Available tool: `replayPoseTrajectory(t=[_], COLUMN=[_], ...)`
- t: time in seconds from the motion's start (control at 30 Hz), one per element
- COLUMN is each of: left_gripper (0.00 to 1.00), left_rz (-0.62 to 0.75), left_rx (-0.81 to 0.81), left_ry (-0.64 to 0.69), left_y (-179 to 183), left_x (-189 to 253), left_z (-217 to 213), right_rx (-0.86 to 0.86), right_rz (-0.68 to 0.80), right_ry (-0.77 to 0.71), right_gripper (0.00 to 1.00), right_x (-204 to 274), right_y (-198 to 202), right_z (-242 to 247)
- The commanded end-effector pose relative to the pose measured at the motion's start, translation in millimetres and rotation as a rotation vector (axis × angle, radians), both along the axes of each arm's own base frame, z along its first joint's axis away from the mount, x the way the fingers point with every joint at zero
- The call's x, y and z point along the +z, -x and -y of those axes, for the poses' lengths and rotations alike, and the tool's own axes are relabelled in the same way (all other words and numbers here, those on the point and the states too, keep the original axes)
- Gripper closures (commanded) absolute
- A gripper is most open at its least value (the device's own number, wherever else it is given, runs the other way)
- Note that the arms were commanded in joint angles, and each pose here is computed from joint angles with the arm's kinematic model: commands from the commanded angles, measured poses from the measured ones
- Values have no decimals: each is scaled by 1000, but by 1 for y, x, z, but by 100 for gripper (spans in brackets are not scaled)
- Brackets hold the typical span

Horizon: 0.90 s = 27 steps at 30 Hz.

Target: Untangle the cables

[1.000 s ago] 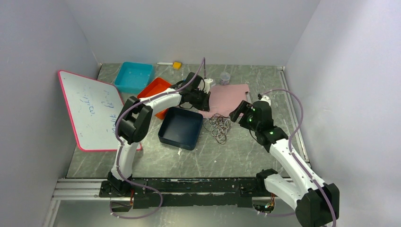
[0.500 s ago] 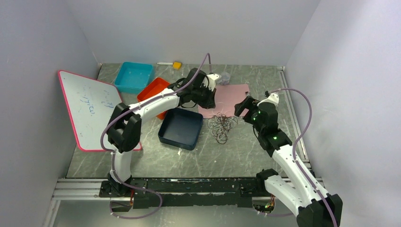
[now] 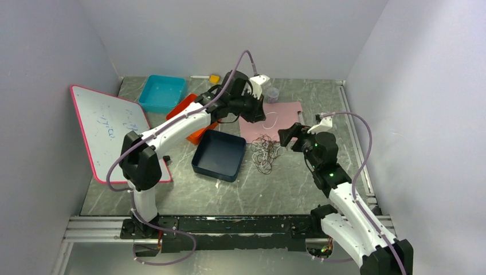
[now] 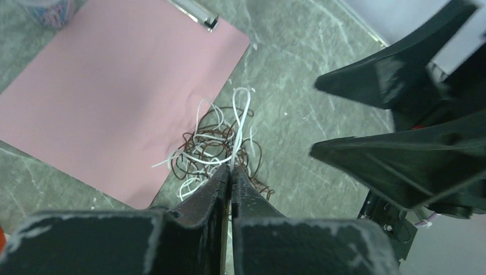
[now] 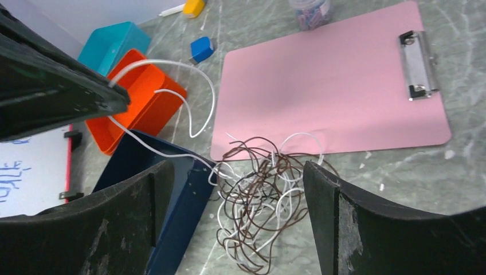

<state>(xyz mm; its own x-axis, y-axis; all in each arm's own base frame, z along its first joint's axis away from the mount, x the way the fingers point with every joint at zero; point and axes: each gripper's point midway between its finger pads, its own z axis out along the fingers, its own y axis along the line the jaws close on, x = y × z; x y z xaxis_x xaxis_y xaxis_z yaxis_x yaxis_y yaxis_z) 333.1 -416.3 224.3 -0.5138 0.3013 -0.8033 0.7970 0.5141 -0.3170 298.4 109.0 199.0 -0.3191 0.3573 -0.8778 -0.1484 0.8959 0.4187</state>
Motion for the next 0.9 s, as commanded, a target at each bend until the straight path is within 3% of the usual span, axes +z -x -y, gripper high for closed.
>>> replayPoseTrajectory(t=[0.0,0.53,0.63,0.87], left_gripper=[93,93,93,93], left_rz=[45,69,68,55], left_rx=[-18,4,31,36], left_ry=[81,149,143,166], left_y=[14,30,28,35], left_x=[56,109,116,127], left_z=[-1,-11,-14,-18], right_rx=[64,371,455,523], right_rz=[110,204,217,231], right_ry=[-85,-121,-104,-52], right_gripper=[14,22,27,27], right_x=[23,19,16,6], right_y=[-11,-22,-19,-18], right_z=[-18,-75,-89,-112])
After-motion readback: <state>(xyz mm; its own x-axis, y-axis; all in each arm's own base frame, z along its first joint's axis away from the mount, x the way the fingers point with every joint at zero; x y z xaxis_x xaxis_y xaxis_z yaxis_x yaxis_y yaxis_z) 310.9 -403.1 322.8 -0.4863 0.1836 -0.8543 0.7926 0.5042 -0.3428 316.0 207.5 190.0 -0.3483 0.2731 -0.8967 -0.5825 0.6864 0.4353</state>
